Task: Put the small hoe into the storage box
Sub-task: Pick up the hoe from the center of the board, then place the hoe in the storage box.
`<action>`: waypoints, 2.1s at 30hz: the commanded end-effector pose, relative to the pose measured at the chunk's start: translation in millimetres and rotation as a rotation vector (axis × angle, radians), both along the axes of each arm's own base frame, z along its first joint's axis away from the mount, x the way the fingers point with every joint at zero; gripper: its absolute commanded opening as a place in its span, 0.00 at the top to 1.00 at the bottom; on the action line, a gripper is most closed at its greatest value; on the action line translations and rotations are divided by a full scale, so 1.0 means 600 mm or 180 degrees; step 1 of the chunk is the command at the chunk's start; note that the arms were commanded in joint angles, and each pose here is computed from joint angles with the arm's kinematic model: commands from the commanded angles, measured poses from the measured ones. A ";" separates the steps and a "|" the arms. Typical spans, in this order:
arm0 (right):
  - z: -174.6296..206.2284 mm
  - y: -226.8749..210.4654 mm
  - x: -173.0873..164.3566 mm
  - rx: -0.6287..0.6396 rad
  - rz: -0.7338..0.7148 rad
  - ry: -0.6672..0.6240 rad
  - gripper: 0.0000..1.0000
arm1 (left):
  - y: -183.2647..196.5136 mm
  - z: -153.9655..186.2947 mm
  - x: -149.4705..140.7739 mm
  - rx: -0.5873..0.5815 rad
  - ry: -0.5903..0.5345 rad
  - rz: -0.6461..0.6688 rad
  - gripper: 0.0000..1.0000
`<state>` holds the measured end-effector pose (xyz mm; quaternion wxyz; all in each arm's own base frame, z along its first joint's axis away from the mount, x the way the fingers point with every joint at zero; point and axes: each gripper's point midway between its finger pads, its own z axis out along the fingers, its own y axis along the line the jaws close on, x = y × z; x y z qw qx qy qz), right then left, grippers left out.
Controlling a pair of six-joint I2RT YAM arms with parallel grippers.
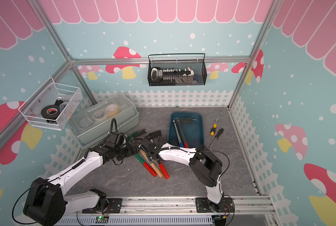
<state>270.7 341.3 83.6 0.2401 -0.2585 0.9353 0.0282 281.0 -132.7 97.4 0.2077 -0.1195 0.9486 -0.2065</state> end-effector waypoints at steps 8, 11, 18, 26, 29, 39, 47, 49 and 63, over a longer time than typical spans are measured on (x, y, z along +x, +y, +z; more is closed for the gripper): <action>0.132 -0.008 0.028 0.0209 0.0022 -0.0457 0.92 | -0.003 0.009 0.014 -0.0048 -0.0043 0.0018 0.01; 0.151 -0.014 0.029 0.0240 0.0021 -0.0507 0.92 | -0.003 0.009 0.014 -0.0050 -0.0037 0.0026 0.01; 0.201 -0.028 0.030 0.0363 0.0012 -0.0650 0.92 | -0.003 0.011 0.014 -0.0059 -0.0049 0.0023 0.01; 0.262 -0.060 0.033 0.0378 -0.0034 -0.0899 0.92 | -0.003 0.013 0.014 -0.0073 -0.0052 0.0026 0.01; 0.284 -0.081 0.037 0.0383 -0.0086 -0.0993 0.91 | -0.004 0.013 0.014 -0.0072 -0.0055 0.0022 0.01; 0.323 -0.181 0.054 0.0311 -0.0374 -0.1158 0.91 | -0.007 0.009 0.016 -0.0080 -0.0029 0.0006 0.01; 0.317 -0.268 0.062 0.0171 -0.0632 -0.1158 0.91 | -0.008 0.010 0.019 -0.0078 -0.0033 -0.0004 0.01; 0.314 -0.288 0.065 0.0117 -0.0694 -0.1167 0.91 | -0.009 0.010 0.020 -0.0082 -0.0032 -0.0007 0.01; 0.260 -0.368 0.085 0.0096 -0.0988 -0.1030 0.91 | -0.015 0.014 0.026 -0.0113 -0.0028 -0.0042 0.01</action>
